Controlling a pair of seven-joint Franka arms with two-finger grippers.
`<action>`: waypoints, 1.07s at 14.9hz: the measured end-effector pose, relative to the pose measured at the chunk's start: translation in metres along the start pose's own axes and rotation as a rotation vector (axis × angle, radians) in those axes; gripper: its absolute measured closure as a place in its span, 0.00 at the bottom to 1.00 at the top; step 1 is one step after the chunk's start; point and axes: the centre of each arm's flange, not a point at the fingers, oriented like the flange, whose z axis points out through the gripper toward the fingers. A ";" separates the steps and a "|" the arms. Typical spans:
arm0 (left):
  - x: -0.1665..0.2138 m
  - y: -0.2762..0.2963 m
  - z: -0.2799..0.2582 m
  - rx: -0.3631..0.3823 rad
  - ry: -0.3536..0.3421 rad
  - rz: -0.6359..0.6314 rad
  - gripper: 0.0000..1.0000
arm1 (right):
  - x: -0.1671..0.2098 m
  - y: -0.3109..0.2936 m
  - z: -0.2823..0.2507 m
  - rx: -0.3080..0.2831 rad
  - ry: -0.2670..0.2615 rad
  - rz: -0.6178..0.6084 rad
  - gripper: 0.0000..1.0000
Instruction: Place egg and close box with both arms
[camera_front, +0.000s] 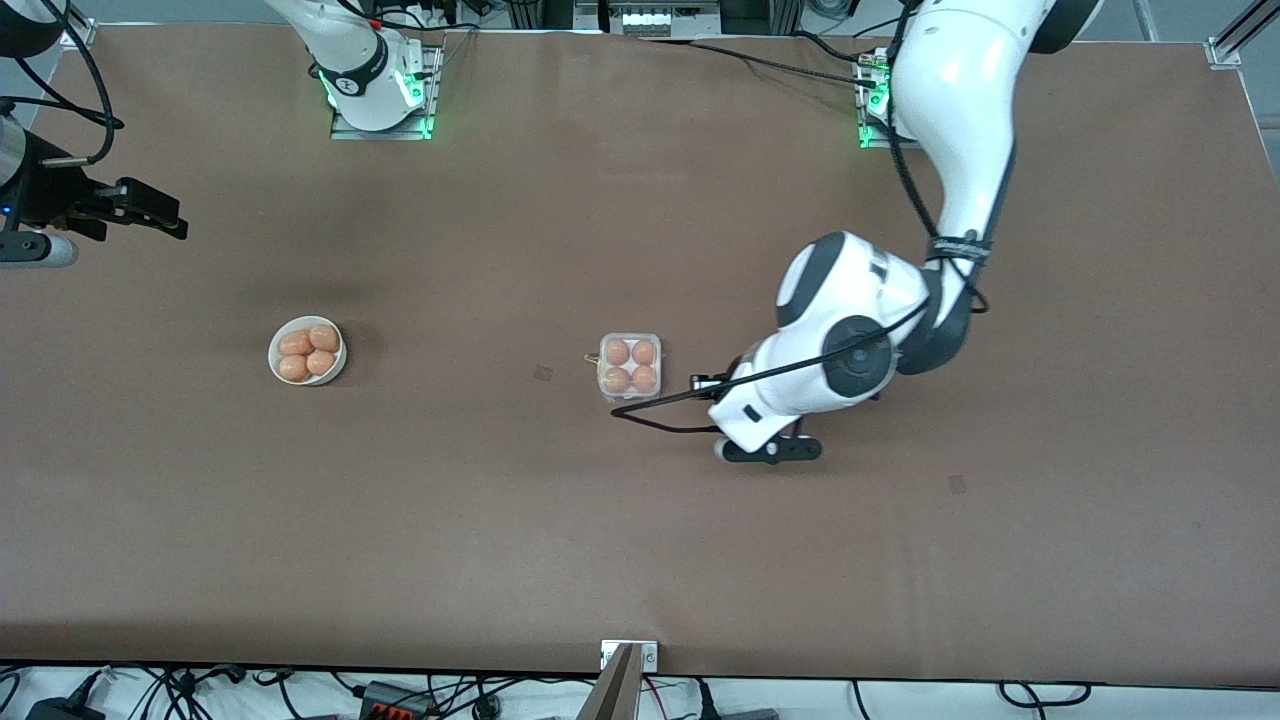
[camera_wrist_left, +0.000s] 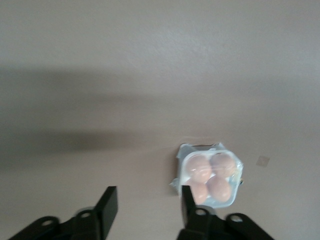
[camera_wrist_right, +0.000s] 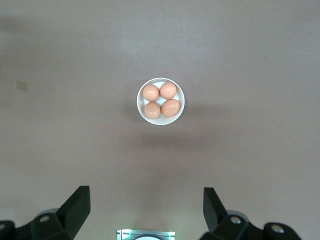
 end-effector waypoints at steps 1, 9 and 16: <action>0.004 -0.017 -0.015 0.000 -0.008 -0.001 0.26 | 0.000 0.000 0.000 0.000 0.000 0.000 0.00; -0.003 -0.151 -0.153 0.204 -0.005 -0.106 0.00 | 0.000 0.000 0.000 0.000 0.000 0.000 0.00; -0.059 -0.205 -0.279 0.168 0.060 -0.142 0.00 | 0.000 0.000 0.000 0.000 0.000 0.000 0.00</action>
